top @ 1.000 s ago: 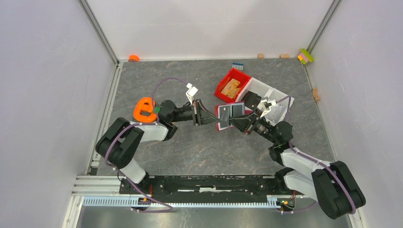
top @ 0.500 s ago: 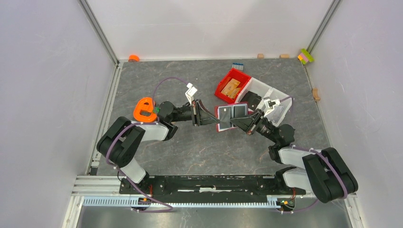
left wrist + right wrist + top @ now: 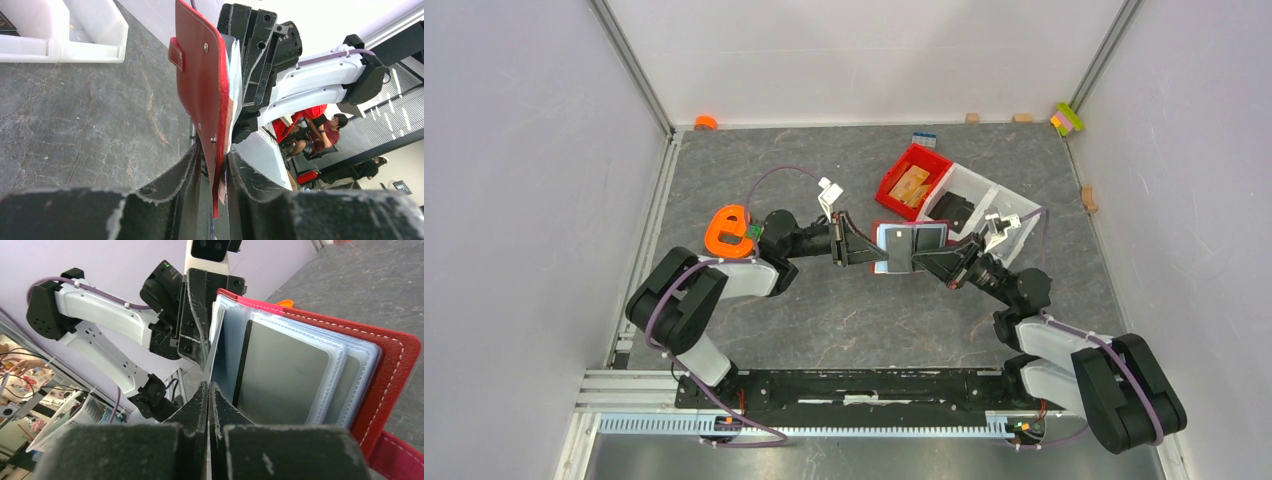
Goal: Take the credit cards out of the card holder
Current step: Remove the credit card from the card holder.
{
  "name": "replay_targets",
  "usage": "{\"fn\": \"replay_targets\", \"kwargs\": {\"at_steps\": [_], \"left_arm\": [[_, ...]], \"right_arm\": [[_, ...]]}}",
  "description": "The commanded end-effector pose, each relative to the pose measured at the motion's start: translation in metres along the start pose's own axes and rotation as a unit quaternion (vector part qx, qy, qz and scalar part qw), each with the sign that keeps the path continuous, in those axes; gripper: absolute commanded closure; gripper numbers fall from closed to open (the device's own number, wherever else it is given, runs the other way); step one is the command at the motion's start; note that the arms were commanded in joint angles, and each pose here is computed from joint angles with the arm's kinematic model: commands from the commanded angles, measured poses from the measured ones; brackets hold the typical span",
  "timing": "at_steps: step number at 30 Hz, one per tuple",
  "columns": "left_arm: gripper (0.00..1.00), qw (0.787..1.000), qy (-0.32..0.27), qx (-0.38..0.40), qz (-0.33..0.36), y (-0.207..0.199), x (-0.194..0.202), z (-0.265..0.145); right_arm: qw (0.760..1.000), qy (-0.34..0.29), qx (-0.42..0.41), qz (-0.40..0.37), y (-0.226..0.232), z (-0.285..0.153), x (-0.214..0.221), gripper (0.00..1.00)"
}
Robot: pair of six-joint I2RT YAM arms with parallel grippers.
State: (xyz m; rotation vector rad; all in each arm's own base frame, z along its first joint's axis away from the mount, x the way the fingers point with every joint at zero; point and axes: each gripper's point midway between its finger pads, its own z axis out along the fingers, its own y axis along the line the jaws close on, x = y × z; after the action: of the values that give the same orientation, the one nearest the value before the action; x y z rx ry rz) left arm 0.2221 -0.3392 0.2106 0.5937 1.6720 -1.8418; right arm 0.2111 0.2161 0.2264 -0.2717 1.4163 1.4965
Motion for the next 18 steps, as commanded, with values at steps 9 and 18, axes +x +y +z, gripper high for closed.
{"fn": "replay_targets", "kwargs": {"at_steps": [9, 18], "left_arm": [[0.63, 0.999, -0.007, 0.017, 0.033, -0.012, -0.006, 0.002], [0.98, 0.999, -0.003, 0.026, 0.023, -0.011, -0.005, 0.004]], "right_arm": [[0.999, 0.011, 0.019, -0.036, -0.010, 0.005, -0.003, 1.00], [0.999, 0.015, 0.014, -0.033, -0.009, 0.006, -0.001, 0.98]]}}
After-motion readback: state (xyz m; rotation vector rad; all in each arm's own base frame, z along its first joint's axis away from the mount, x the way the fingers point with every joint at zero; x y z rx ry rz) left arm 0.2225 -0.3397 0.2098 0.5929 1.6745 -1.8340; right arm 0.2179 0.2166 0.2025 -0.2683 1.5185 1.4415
